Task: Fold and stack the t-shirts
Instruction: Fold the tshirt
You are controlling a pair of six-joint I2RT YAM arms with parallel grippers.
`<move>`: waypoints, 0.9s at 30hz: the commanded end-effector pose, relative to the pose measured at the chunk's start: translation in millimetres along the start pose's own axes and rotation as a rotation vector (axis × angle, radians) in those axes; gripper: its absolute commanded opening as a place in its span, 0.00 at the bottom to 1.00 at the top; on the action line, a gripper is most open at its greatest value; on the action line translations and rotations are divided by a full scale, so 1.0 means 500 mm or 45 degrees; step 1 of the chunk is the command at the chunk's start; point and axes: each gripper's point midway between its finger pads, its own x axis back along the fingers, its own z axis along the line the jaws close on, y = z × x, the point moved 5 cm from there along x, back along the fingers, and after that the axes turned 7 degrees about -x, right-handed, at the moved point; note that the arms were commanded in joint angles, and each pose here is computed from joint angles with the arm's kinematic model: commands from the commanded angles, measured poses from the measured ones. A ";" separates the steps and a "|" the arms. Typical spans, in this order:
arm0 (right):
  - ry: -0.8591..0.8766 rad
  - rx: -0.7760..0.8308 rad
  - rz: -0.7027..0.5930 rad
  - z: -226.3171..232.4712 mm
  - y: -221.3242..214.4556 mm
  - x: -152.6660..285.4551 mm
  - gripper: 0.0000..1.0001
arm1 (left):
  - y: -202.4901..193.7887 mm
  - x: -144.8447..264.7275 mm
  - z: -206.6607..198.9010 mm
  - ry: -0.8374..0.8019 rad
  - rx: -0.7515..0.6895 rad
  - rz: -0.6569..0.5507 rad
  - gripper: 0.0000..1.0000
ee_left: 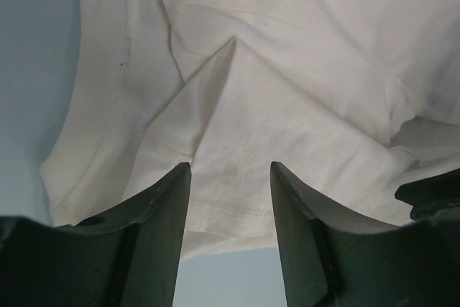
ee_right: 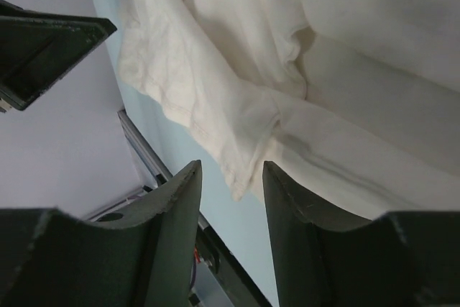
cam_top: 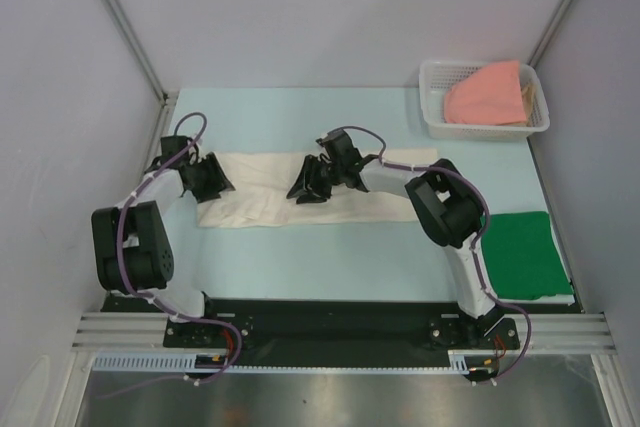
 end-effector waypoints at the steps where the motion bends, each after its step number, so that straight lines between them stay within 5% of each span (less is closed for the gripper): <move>1: 0.083 -0.013 -0.061 0.028 0.026 -0.028 0.44 | 0.037 -0.006 -0.004 -0.051 -0.061 -0.055 0.54; 27: 0.038 -0.042 -0.068 0.022 0.011 -0.050 0.32 | 0.056 -0.076 0.005 -0.081 -0.049 0.008 0.41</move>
